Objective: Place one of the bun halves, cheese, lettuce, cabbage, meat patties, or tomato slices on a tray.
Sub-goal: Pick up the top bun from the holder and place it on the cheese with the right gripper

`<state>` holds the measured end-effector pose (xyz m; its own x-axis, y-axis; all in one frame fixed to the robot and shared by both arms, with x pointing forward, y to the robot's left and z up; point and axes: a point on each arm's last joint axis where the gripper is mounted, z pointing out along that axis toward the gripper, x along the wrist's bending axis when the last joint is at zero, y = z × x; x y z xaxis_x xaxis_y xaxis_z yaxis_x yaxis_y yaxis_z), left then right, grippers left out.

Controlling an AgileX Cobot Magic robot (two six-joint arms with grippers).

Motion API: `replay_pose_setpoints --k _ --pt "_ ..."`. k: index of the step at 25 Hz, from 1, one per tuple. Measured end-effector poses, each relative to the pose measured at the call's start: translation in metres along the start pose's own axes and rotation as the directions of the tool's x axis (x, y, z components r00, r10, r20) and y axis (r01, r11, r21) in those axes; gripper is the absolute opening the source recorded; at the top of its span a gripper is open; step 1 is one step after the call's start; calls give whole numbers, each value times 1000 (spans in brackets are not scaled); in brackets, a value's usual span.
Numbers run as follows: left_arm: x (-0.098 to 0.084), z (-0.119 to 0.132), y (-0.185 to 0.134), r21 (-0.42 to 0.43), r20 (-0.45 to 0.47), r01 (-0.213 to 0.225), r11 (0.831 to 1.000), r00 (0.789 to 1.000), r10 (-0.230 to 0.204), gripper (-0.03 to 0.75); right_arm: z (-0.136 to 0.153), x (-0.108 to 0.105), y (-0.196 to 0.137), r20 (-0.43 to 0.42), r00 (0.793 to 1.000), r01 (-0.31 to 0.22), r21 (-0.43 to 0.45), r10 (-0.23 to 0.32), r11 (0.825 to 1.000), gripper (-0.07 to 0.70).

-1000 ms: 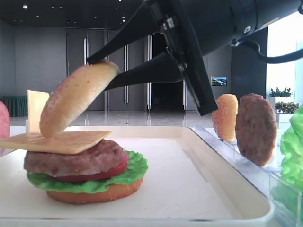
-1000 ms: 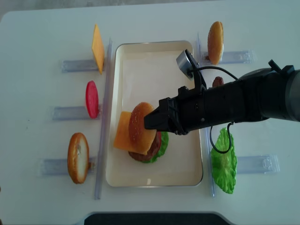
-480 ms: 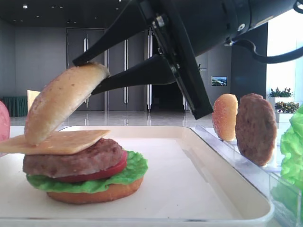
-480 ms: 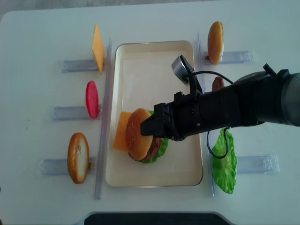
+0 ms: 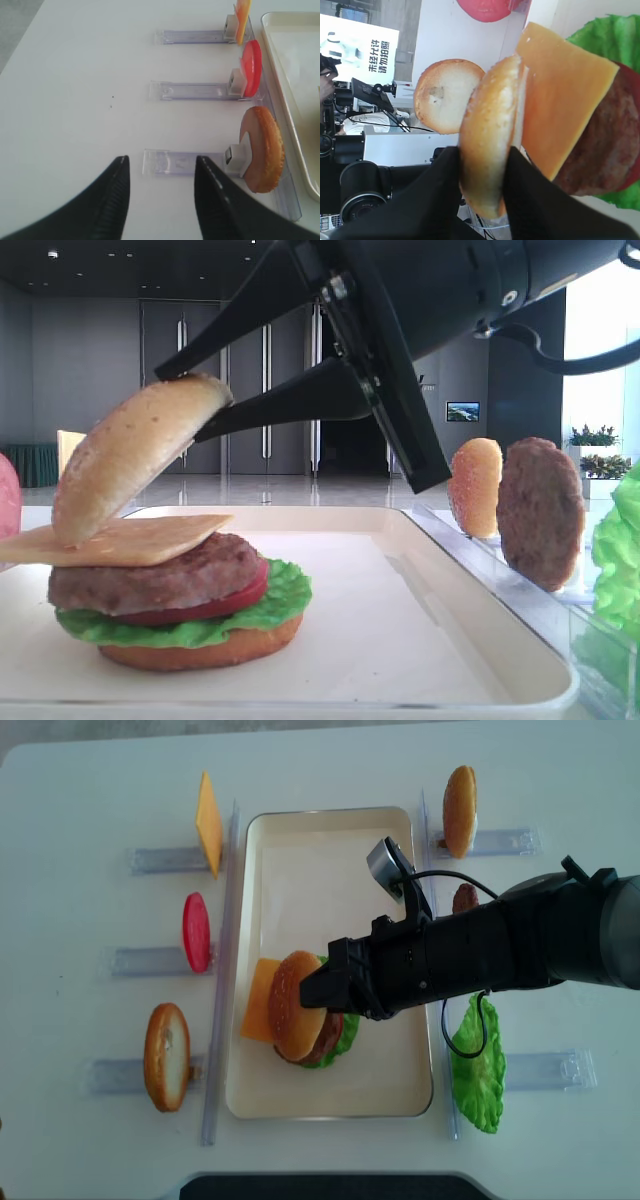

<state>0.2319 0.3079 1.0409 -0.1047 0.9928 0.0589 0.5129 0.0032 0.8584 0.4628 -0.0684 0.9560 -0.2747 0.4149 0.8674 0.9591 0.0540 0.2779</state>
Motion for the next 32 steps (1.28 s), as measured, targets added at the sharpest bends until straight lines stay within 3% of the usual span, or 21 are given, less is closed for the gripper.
replay_pose_setpoints --k 3,10,16,28,32 --pt "0 0 0 0 0 0 1000 1000 0 328 0 0 0 1 1000 1 -1 -1 1000 228" --pt "0 0 0 0 0 0 1000 1000 0 328 0 -3 1 31 998 63 -13 -63 998 374" --pt "0 0 0 0 0 0 1000 1000 0 328 -1 -10 4 120 986 121 -27 -117 992 396" --pt "0 0 0 0 0 0 1000 1000 0 328 -3 -23 6 263 939 233 -5 -223 973 414" --pt "0 0 0 0 0 0 1000 1000 0 328 -7 -23 7 314 909 287 8 -275 958 416"
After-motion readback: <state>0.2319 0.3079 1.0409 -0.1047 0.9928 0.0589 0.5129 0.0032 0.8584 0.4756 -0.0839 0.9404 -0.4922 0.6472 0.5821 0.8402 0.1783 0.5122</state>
